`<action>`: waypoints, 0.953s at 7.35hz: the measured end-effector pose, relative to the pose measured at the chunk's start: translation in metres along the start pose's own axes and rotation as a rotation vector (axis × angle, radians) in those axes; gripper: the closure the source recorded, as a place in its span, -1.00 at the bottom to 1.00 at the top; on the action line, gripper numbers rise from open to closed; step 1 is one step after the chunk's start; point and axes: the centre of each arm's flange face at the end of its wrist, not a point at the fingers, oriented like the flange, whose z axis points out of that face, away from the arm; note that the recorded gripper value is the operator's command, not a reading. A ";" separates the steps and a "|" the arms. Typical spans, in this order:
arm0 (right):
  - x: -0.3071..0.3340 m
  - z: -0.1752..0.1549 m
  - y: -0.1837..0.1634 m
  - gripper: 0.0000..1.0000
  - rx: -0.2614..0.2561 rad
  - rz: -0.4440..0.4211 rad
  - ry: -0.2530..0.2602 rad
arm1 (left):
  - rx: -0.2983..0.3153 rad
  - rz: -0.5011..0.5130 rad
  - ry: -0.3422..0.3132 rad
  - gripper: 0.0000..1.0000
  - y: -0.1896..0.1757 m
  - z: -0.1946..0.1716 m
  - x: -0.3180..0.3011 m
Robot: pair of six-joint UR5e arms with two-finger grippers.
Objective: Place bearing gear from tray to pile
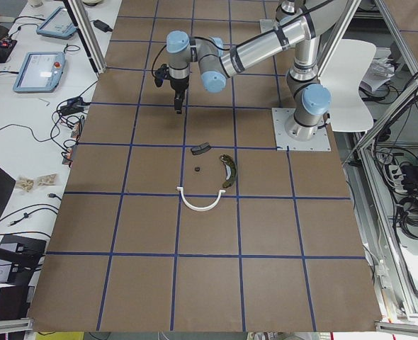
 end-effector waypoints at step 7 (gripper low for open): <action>-0.017 -0.017 0.022 -1.00 -0.002 -0.017 0.020 | 0.005 -0.085 0.109 -1.00 -0.026 0.056 0.235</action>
